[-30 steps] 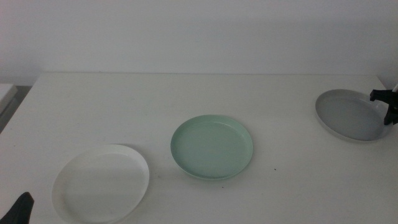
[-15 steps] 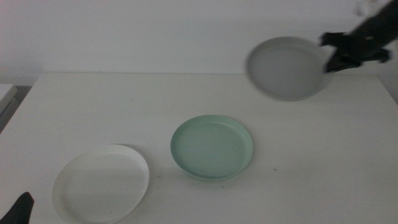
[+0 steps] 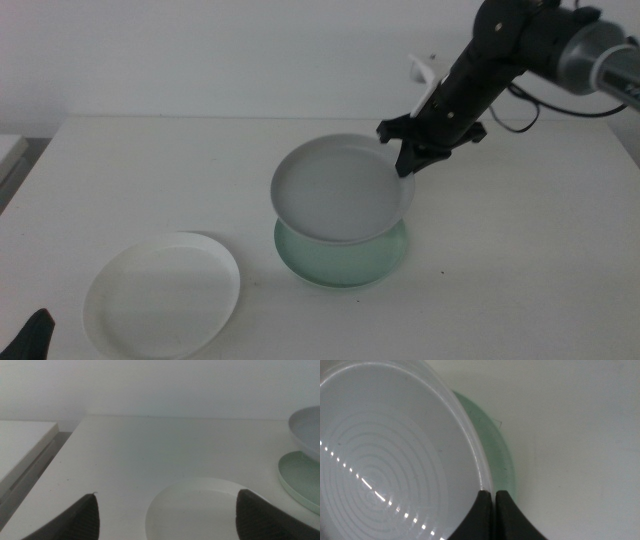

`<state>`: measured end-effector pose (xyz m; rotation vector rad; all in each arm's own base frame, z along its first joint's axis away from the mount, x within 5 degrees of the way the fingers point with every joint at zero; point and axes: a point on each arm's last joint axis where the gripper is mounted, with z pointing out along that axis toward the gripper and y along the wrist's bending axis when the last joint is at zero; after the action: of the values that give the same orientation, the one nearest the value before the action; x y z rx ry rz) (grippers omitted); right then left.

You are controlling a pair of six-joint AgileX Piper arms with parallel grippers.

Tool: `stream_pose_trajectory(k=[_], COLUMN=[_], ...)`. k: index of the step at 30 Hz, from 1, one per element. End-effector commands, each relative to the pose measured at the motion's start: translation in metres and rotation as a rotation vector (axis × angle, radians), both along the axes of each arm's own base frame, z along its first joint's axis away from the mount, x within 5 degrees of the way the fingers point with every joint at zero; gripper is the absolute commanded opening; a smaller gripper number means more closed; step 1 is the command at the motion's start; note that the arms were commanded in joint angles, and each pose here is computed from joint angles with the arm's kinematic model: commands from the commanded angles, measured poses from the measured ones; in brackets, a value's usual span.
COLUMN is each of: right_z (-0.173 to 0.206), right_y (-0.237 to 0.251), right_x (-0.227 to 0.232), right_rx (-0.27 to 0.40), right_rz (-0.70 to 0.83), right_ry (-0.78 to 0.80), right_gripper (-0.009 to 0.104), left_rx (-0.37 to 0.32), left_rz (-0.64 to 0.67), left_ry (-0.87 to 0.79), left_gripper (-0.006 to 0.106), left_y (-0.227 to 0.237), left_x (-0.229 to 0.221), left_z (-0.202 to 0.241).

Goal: Stack the three bowls on top of each other.

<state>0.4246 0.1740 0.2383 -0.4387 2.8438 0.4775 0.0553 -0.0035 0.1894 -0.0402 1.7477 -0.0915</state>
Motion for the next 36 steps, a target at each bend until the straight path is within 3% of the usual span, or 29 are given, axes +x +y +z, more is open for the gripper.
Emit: stream_pose_trajectory(k=[1, 7, 30, 33, 36], right_z=[-0.006, -0.023, -0.043, -0.043, -0.043], right_y=[0.002, 0.003, 0.004, 0.003, 0.003], right_x=[0.001, 0.001, 0.005, 0.003, 0.003], right_rx=[-0.016, -0.035, -0.06, -0.064, -0.065], right_rz=[0.015, 0.011, -0.015, -0.009, -0.008], right_ry=[0.003, 0.074, 0.112, 0.133, 0.137], right_gripper=[-0.003, -0.003, -0.002, 0.008, 0.027], left_rx=[-0.001, -0.001, -0.001, -0.001, -0.001], left_rz=[-0.005, -0.005, -0.005, -0.005, -0.005], left_ry=[-0.021, -0.021, -0.021, -0.021, -0.021], left_gripper=[0.094, 0.094, 0.094, 0.094, 0.094], left_y=[0.0, 0.0, 0.0, 0.0, 0.0], left_x=[0.0, 0.0, 0.0, 0.0, 0.0], left_z=[0.002, 0.002, 0.002, 0.002, 0.002])
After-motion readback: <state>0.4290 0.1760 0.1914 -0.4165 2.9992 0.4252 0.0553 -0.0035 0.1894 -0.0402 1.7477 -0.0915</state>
